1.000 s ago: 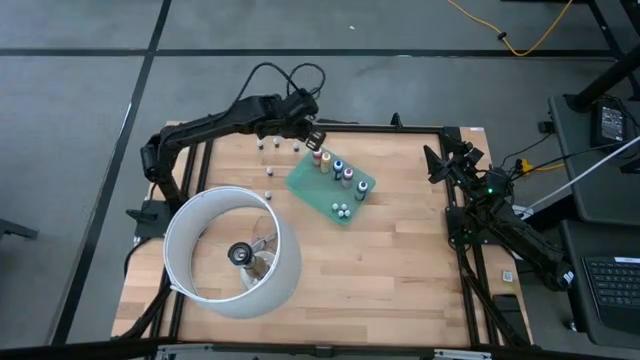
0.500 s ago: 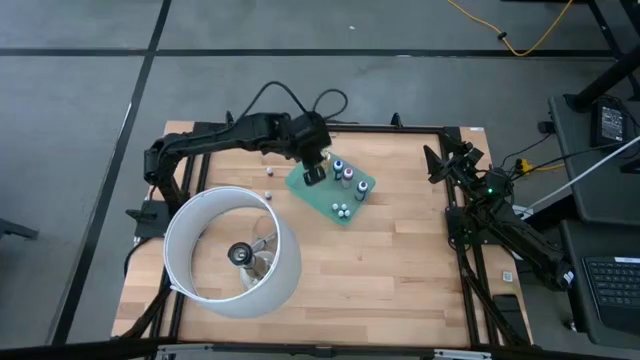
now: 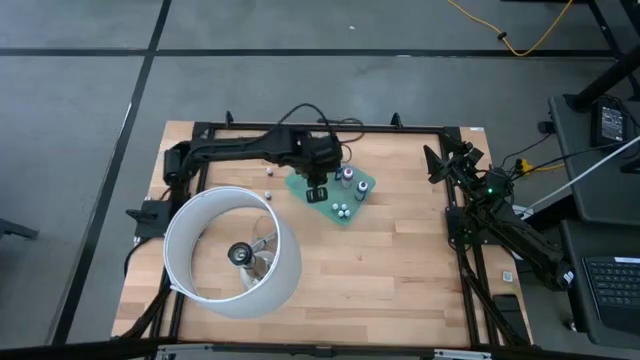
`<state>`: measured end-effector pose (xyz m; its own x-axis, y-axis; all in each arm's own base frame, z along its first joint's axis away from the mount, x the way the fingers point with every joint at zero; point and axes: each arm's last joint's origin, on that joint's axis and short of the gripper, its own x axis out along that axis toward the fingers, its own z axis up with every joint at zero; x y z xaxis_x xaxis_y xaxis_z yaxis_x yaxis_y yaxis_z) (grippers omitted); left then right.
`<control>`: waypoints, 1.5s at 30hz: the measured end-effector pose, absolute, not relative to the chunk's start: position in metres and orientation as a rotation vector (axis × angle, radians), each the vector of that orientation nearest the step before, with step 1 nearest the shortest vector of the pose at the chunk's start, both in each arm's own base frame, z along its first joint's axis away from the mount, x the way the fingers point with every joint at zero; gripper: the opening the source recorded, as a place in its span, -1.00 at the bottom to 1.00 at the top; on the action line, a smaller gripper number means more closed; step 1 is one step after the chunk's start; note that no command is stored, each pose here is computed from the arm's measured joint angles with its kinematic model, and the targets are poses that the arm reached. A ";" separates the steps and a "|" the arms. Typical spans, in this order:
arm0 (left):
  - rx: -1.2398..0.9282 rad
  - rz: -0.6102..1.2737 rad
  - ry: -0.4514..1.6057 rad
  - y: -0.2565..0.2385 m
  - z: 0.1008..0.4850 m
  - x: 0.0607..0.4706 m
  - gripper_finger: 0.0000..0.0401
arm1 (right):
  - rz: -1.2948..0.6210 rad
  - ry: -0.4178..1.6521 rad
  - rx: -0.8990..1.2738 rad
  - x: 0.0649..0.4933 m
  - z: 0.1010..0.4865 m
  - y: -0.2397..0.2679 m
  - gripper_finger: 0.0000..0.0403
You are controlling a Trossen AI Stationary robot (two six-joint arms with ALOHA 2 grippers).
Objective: Pick & Place food coloring
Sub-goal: Put the small black food coloring bottle into the green bin
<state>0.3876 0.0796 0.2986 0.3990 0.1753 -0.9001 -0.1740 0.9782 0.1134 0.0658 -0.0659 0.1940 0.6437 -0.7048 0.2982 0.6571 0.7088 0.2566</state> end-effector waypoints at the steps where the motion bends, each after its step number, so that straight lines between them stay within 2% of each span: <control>1: -0.002 0.211 1.156 0.079 0.293 0.390 -0.71 | -0.778 -0.394 0.129 0.066 0.194 -0.066 0.98; 23: -0.006 0.089 1.304 0.084 0.201 0.432 -0.71 | -0.778 -0.394 0.129 0.066 0.194 -0.066 0.98; 38: 0.004 0.065 1.297 0.089 0.173 0.444 -0.70 | -0.778 -0.394 0.129 0.066 0.194 -0.066 0.98; 45: 0.013 0.058 1.307 0.089 0.173 0.443 -0.51 | -0.778 -0.394 0.129 0.066 0.194 -0.066 0.98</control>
<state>0.4428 0.0889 0.1732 0.2595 0.0500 -0.9644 -0.0351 0.9985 0.0423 0.0658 -0.0660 0.1939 0.6439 -0.7049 0.2976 0.6574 0.7086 0.2563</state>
